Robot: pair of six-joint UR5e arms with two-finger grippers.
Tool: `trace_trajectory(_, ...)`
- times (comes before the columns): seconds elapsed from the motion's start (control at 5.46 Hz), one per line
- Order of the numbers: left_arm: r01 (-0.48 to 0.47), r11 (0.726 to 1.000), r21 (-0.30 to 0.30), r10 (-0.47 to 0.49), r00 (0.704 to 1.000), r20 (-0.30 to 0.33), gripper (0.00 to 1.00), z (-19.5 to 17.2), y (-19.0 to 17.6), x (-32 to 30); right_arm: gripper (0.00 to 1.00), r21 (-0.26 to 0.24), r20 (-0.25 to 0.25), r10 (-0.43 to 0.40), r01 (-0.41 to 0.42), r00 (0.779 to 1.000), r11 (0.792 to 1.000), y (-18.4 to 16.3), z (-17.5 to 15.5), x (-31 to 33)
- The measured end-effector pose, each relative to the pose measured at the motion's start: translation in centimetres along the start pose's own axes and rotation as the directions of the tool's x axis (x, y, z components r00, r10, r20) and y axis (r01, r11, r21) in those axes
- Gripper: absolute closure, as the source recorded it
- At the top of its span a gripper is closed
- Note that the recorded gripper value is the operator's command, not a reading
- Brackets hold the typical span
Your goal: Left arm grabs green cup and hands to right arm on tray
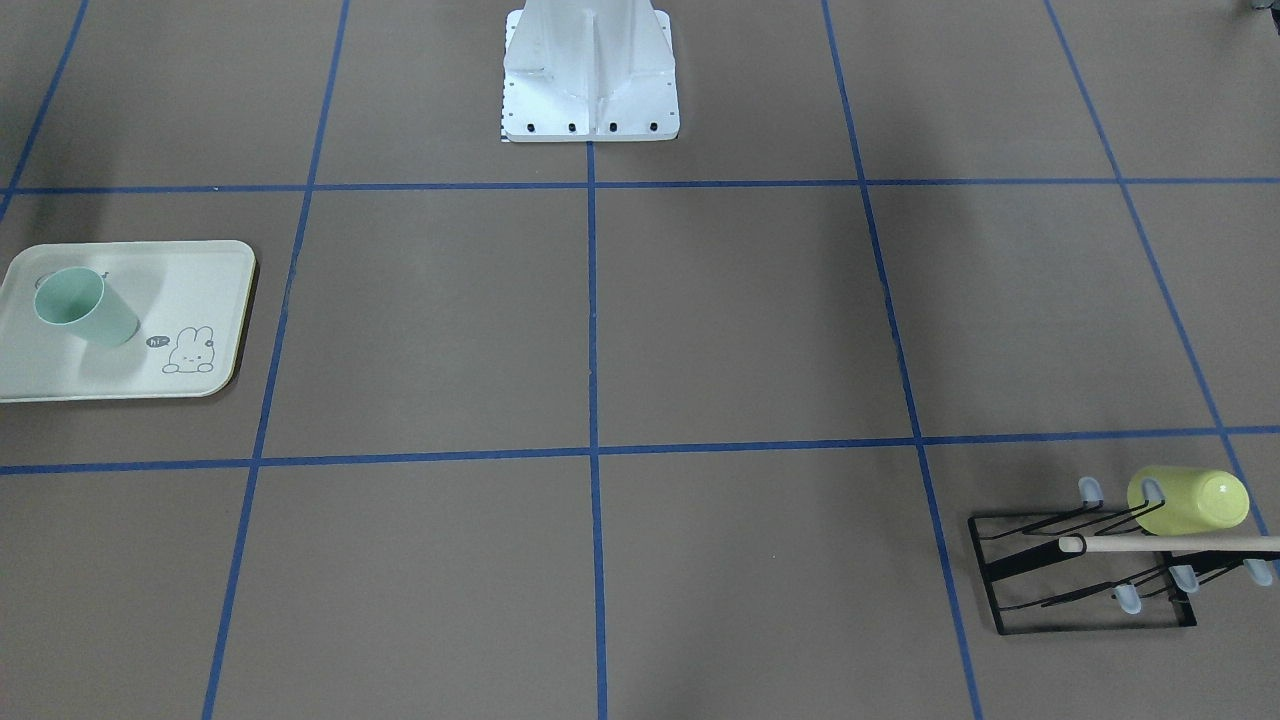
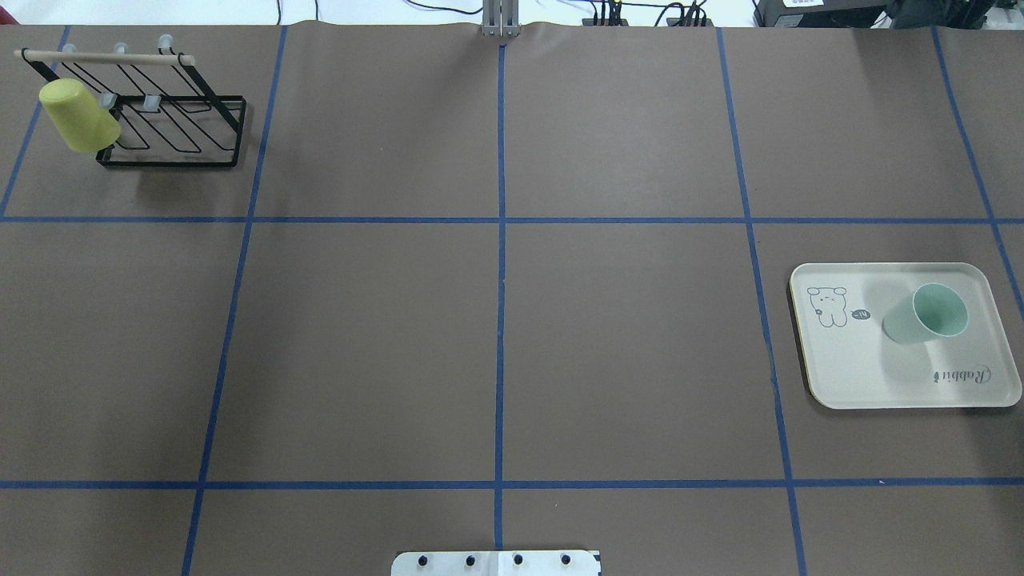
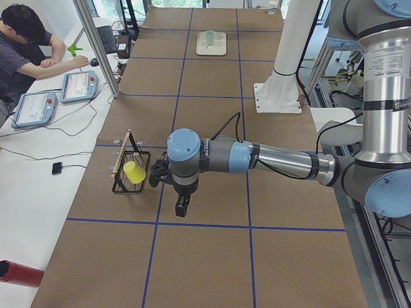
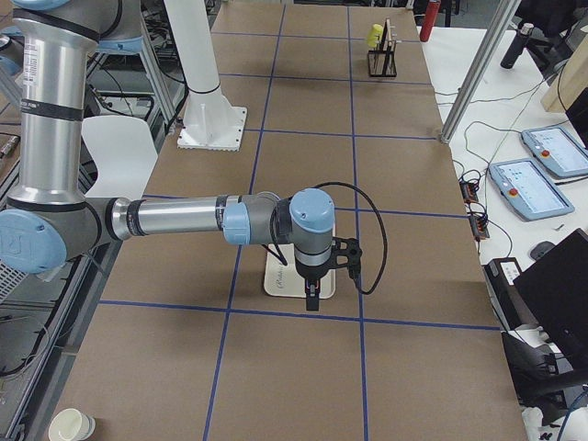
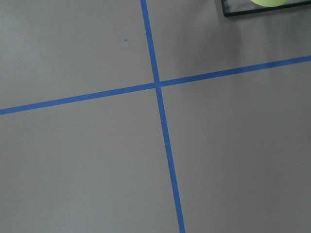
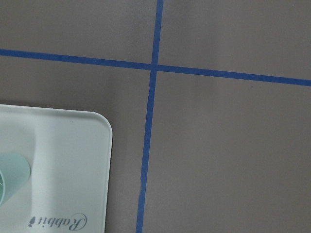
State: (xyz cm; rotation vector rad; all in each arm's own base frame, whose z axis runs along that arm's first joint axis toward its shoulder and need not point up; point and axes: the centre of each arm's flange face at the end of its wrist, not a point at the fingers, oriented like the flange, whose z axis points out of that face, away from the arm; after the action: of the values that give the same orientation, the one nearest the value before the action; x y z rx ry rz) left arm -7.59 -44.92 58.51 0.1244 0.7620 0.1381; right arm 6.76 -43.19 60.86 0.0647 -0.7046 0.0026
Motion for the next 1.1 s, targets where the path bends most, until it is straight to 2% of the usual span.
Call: trace_trajectory(1.1,-0.004,1.000,0.003,0.004,1.000,-0.001,0.00,-0.09,-0.37,0.13,0.00,0.005,-0.001,-0.003,0.003,1.000,1.000,-0.48,-0.20,-0.40)
